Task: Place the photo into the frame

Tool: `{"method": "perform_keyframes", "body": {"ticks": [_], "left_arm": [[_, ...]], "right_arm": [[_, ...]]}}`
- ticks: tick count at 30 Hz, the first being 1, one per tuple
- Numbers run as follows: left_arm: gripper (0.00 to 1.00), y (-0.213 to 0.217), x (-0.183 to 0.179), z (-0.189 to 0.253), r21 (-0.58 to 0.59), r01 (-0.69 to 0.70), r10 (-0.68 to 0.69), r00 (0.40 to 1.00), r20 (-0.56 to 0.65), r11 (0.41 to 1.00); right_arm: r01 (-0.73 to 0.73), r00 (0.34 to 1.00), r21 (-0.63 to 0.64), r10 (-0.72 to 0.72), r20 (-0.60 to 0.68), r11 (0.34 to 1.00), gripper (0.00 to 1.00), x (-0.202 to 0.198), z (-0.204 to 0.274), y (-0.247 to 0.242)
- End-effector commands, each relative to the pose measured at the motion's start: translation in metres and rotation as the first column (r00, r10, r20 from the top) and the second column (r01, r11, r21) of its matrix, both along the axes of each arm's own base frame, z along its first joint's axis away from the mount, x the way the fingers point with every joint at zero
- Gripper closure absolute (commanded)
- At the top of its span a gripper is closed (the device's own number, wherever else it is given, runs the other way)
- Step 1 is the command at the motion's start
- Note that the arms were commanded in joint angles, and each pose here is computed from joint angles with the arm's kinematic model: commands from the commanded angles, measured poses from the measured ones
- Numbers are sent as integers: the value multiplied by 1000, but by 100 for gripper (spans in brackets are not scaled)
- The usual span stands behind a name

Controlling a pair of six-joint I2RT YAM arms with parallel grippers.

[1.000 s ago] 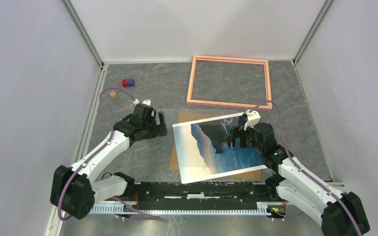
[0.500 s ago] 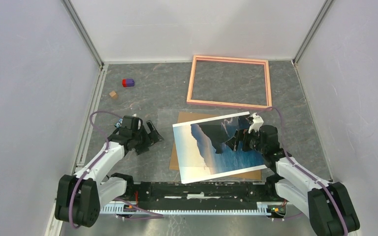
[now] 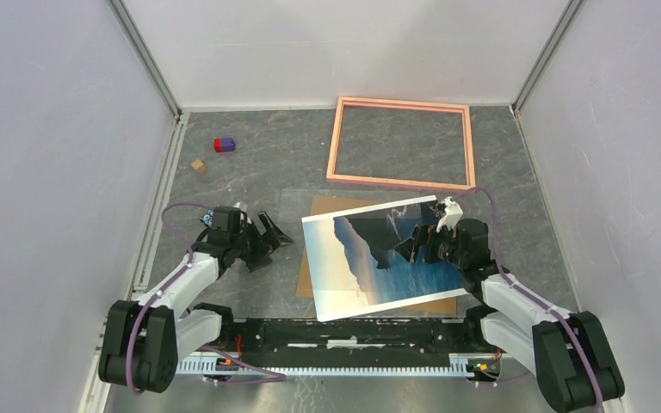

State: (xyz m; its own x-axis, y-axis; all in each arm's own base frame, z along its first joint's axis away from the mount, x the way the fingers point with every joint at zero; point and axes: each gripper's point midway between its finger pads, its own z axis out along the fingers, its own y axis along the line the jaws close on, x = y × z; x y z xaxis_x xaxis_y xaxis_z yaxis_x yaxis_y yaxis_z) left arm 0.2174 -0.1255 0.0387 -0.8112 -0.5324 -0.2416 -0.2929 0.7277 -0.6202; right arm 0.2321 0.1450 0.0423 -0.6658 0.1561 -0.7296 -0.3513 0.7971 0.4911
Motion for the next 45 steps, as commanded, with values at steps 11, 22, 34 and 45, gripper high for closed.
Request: {"method": "perform_keyframes", "body": {"ticks": [11,22,34,45], "left_arm": [[3,-29,-2,28,-217,40,-31,998,46,975],[10,-33,-7,40,-278,11,6,998,58,960],[25,-36,-14,41,-395,-40,55,998,26,918],[39,-42,-14,56,-484,-20,53,997,55,875]], "right_arm": [[19,1000,-63,-20,-20,998,2,0,-9,-12],[30,999,-123,-34,-25,992,2,1,-15,-22],[18,999,-145,-22,-30,989,2,3,-16,-23],[18,999,-149,-22,-27,989,2,6,-14,-24]]}}
